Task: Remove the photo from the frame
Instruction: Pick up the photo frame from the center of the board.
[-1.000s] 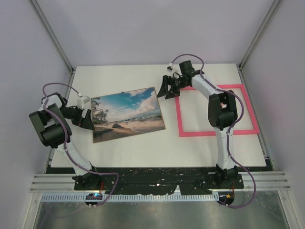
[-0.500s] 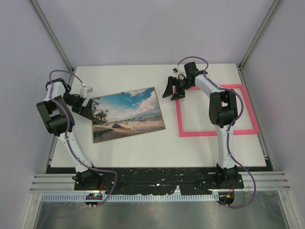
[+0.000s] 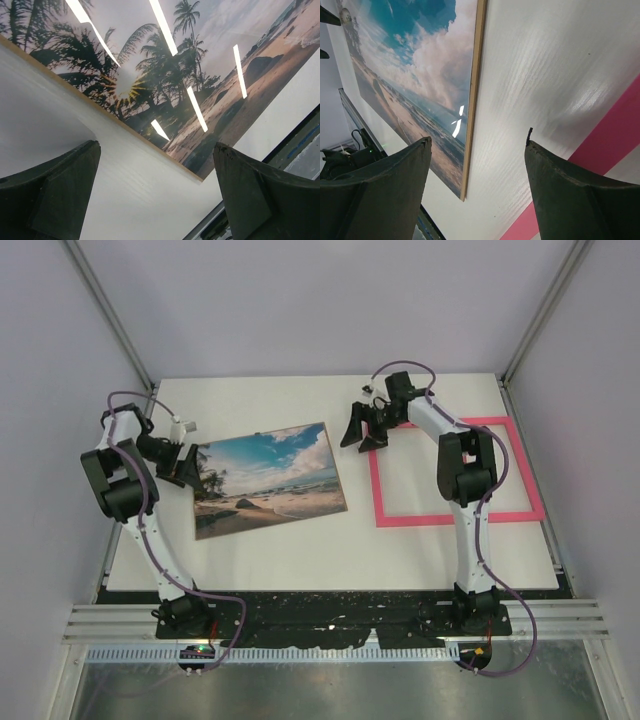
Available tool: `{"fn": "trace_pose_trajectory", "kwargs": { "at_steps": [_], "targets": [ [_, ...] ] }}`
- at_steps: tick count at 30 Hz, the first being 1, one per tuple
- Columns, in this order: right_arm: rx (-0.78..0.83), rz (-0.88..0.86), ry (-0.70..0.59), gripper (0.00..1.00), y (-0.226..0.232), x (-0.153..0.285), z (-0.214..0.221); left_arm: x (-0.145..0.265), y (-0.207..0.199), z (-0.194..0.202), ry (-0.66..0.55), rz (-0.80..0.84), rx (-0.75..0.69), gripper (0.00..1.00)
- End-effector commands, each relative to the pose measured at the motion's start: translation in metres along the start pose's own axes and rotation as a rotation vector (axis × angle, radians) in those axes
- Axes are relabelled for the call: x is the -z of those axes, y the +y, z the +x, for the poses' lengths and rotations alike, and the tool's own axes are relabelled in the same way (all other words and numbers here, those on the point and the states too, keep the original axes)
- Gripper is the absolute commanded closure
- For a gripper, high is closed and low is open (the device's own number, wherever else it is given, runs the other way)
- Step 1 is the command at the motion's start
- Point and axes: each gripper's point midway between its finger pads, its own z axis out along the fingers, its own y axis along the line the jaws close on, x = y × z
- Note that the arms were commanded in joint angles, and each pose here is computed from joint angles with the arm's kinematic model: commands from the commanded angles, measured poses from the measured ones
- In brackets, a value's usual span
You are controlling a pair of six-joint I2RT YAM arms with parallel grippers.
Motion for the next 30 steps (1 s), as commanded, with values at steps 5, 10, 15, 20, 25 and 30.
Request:
{"fn": "trace_pose_trajectory", "kwargs": {
  "at_steps": [5, 10, 15, 20, 25, 30],
  "targets": [
    [0.003, -0.003, 0.003, 0.21, 0.003, -0.004, -0.004, -0.002, -0.066, 0.025, 0.172, 0.191, 0.226, 0.0],
    [-0.001, -0.009, 0.022, 0.21, 0.007, -0.01, 0.0, -0.007, -0.067, 0.023, 0.182, 0.198, 0.246, 0.0],
    [-0.018, -0.007, 0.035, 0.21, 0.006, -0.014, 0.003, -0.012, -0.073, 0.021, 0.191, 0.213, 0.251, 0.0],
    [-0.046, -0.01, 0.051, 0.21, 0.003, -0.019, 0.007, -0.013, -0.076, 0.019, 0.189, 0.218, 0.251, 0.0],
    [-0.054, -0.019, 0.06, 0.21, 0.007, -0.022, 0.009, -0.015, -0.077, 0.018, 0.187, 0.224, 0.261, 0.0],
    [-0.04, -0.043, 0.101, 0.21, 0.021, -0.037, 0.021, -0.017, -0.077, 0.017, 0.182, 0.232, 0.273, 0.0]
  ]
}}
